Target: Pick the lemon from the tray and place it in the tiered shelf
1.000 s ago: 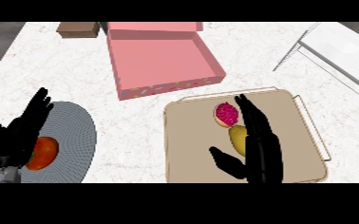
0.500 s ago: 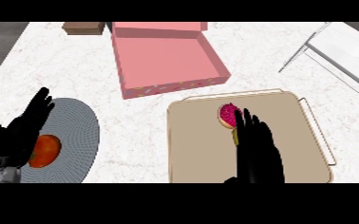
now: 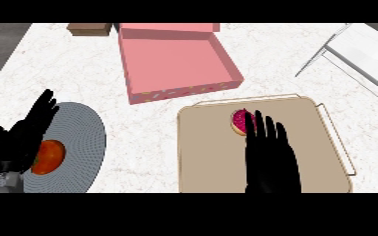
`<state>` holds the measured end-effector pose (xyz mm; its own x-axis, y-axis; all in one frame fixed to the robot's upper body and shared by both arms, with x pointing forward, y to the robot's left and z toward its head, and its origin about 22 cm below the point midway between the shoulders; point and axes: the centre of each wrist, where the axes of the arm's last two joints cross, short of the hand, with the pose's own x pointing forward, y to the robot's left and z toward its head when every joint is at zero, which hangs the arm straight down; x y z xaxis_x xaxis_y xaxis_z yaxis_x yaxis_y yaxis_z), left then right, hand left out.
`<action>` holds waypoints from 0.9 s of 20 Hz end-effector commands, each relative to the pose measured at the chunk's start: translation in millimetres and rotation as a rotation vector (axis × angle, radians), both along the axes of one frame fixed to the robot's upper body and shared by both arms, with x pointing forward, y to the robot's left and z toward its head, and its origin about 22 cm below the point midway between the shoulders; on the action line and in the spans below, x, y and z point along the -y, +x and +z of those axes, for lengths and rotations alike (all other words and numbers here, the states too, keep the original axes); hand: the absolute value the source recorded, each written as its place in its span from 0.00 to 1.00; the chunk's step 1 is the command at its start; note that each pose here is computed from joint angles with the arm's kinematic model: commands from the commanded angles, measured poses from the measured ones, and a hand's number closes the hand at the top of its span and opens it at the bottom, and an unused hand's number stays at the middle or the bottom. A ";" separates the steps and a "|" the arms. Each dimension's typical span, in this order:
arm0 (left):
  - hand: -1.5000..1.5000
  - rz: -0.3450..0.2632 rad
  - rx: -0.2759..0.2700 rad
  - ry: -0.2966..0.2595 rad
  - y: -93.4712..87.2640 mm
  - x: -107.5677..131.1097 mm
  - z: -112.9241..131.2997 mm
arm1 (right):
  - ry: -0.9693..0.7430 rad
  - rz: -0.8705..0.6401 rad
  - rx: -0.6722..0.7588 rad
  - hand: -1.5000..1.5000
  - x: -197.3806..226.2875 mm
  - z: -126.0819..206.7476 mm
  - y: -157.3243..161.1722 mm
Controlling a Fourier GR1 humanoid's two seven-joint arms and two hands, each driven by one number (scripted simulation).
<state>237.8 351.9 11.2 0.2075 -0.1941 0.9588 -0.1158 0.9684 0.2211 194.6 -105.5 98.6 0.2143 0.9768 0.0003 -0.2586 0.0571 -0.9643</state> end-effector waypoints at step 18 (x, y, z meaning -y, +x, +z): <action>0.50 0.002 -0.034 -0.031 -12.7 9.5 -17.0 | -0.111 -0.092 -0.099 0.00 26.9 -30.3 49.1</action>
